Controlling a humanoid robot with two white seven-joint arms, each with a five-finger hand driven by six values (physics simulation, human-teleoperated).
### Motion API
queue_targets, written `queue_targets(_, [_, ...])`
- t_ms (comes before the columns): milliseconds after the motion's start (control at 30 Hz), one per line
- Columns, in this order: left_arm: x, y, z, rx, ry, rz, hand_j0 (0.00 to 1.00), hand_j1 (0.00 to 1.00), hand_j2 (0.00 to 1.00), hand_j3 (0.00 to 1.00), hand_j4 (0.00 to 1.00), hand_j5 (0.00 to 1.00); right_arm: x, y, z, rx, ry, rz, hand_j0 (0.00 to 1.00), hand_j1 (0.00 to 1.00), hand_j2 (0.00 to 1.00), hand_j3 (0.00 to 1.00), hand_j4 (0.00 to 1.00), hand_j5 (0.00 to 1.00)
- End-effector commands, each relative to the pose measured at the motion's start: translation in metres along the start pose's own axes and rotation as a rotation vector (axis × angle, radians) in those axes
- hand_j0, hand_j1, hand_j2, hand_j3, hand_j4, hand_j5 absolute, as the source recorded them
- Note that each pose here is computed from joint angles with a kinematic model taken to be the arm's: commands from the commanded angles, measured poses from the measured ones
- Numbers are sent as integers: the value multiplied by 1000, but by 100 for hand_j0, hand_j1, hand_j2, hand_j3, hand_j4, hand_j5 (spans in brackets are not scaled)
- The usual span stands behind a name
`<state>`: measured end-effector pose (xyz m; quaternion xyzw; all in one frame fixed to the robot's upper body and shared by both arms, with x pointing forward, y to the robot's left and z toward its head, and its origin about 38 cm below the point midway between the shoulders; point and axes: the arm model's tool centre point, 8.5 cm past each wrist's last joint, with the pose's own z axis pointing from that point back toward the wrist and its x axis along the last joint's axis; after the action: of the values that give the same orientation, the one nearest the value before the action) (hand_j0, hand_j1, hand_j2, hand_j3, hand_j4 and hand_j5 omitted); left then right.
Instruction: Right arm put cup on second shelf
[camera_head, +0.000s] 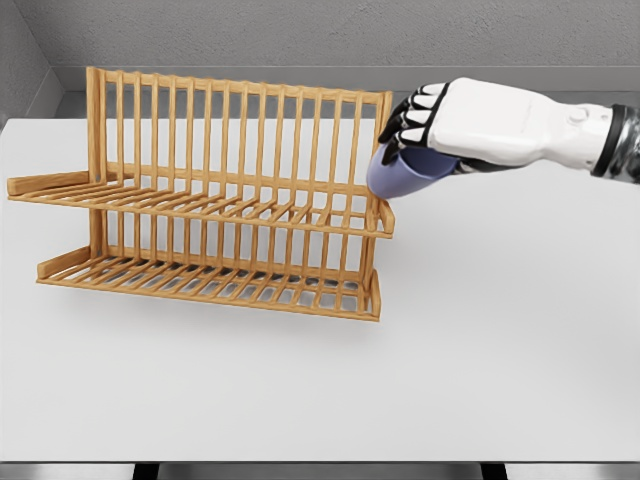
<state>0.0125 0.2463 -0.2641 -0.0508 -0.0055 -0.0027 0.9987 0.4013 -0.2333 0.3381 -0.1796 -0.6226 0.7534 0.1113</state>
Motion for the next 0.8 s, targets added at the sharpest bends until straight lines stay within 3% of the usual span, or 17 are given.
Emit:
queue_targets(0, [0,0,0,-1,0,0,100,100,100,100,100,100,5,4,-10,-1,-27,-17,59,59,59,59,59,59])
queue_targets(500, [0,0,0,-1,-1,0,100,100,100,100,100,100,19,18,-32,34,-97,-38,61,61,61,61,61,61])
queue_targets(533, [-1,0,0,0,0,0,100,100,100,100,100,100,19,18,-32,35,-98,-39,65,65,65,65,65,65])
queue_targets(567, [-1,0,0,0,2,1,100,100,100,100,100,100,19,19,-32,35,-98,-40,96,96,96,96,96,96])
queue_targets(700, [0,0,0,0,-1,-1,100,100,100,100,100,100,17,16,-30,33,-90,-35,100,100,100,100,100,100])
queue_targets(767, [0,0,0,0,-1,0,100,100,100,100,100,100,7,-1,-16,-12,-41,-7,100,100,100,100,100,100])
